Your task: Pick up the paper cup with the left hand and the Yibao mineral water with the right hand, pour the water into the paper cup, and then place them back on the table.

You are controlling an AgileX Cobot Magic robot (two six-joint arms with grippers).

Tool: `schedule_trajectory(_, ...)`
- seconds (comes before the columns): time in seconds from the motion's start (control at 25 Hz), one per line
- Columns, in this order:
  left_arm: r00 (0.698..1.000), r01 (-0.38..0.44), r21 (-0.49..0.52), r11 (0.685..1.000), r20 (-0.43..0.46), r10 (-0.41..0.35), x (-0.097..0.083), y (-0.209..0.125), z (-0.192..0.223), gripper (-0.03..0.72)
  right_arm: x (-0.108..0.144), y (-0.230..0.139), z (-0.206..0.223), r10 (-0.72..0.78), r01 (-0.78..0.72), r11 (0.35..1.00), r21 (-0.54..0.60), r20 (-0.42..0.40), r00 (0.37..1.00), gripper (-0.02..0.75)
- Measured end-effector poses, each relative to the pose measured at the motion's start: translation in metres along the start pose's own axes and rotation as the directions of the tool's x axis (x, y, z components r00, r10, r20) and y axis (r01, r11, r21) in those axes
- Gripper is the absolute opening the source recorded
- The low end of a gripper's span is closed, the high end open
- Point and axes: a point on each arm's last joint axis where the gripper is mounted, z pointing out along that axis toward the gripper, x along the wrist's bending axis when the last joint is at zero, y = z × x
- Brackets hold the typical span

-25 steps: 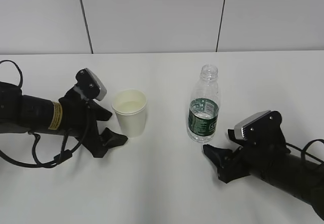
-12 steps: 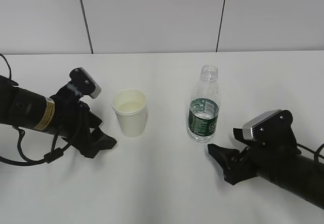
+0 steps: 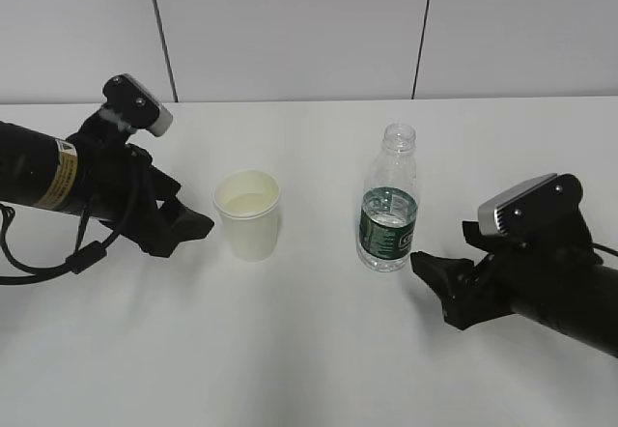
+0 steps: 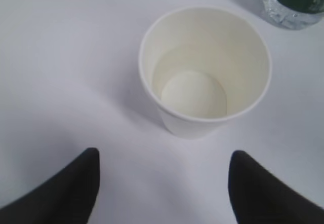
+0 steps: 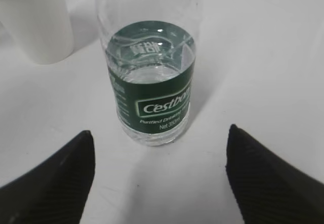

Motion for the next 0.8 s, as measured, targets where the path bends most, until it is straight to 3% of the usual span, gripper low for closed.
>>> schedule_trajectory(0.28,0.986,0.155,-0.016,0.988,0.064,-0.153,-0.007,0.008,-0.013,0.521,-0.004,0.026,-0.029,-0.003,-0.004,0.993,0.119,0.057,0.998,0.594)
schedule_trajectory(0.56,0.984,0.165,-0.018,0.986,0.079,-0.163,-0.008,0.009,-0.013,0.521,-0.018,0.059,-0.048,0.007,-0.058,0.946,0.318,0.160,0.987,0.594)
schedule_trajectory(0.8,0.983,0.167,-0.018,0.986,0.079,-0.165,-0.008,0.009,-0.013,0.521,-0.031,0.084,-0.058,-0.016,-0.123,0.826,0.550,0.242,0.970,0.594)
